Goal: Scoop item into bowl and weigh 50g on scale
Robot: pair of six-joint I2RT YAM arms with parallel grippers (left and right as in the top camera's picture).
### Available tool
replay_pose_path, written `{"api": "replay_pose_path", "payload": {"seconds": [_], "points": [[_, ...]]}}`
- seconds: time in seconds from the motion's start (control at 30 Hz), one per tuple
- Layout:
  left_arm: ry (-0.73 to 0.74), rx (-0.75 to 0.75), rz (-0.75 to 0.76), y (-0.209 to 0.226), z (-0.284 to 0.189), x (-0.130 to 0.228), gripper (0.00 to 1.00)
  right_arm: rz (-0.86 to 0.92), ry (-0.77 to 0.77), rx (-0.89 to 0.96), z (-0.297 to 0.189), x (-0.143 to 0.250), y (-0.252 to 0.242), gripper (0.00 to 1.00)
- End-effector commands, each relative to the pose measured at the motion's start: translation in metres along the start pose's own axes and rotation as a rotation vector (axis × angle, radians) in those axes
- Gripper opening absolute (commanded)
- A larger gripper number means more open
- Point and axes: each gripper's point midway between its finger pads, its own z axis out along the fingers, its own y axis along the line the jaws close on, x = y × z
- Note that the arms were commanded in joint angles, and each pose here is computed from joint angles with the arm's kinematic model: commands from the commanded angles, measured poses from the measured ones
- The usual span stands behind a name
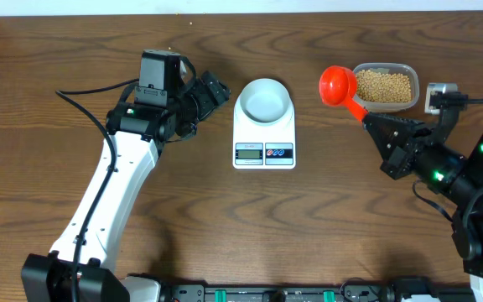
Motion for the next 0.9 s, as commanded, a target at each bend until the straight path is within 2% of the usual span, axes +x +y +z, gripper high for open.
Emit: {"api": "replay_pose_path", "payload": {"seconds": [0.0,0.87], "points": [[-0.012,0.008,0.028,-0.0047,-0.0031,-0.0039,0.91,-0.008,-0.012,-0.012,-0.0045,-0.0043,0.0056,0.01],[-0.012,0.008,0.028,-0.0047,-0.0031,-0.0039,0.92,-0.012,-0.008,-0.010,-0.0044,-0.0033,0.0052,0.01]]}}
